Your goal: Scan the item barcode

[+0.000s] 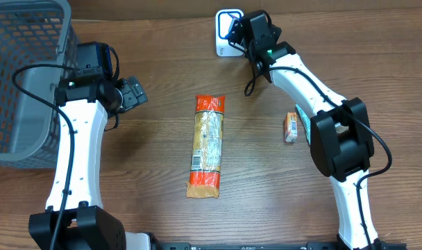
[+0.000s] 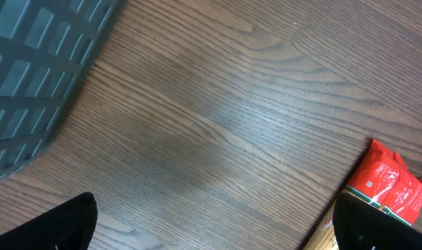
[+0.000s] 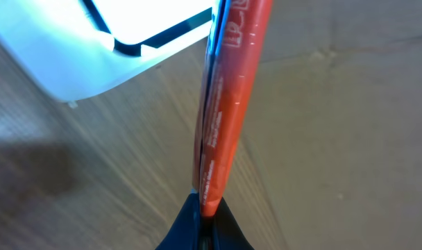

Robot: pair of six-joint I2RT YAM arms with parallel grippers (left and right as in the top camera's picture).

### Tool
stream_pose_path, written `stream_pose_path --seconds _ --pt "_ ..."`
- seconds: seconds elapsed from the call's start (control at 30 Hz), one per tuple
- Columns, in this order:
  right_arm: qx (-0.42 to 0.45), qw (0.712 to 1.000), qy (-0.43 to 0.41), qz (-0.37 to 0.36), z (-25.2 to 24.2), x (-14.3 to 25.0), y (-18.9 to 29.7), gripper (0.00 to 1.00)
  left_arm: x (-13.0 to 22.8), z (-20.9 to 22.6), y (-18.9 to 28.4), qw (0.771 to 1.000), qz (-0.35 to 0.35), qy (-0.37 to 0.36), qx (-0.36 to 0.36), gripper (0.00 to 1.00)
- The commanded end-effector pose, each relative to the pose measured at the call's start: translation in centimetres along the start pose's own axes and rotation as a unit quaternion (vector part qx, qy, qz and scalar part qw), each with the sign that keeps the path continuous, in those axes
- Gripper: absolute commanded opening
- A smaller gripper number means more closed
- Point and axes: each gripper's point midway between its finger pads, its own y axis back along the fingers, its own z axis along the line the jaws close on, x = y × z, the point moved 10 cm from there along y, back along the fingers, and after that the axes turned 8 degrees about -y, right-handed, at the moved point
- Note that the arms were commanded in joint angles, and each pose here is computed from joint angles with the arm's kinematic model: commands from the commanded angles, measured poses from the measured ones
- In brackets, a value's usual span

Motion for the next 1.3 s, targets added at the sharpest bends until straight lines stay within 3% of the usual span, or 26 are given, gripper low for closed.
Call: stream_pose_path --seconds 0.0,0.17,0.8,1.27 --pt "0.031 0.999 0.014 0.016 0.1 0.0 -0.8 0.03 0.1 0.0 -0.3 1.000 0.005 -0.007 -0.002 1.00" --pt "0.039 0.998 0.048 0.030 1.1 0.1 -1.5 0.03 0.1 0.0 -0.3 1.000 0.005 -0.007 -0.002 1.00" --pt "0.074 0.994 0.050 0.055 2.8 0.2 -3.0 0.03 0.1 0.0 -0.3 1.000 0.005 -0.006 -0.002 1.00" --pt "0.115 0.992 0.035 0.029 3.4 -2.0 -1.7 0.03 0.1 0.0 -0.3 1.000 0.005 -0.007 -0.002 1.00"
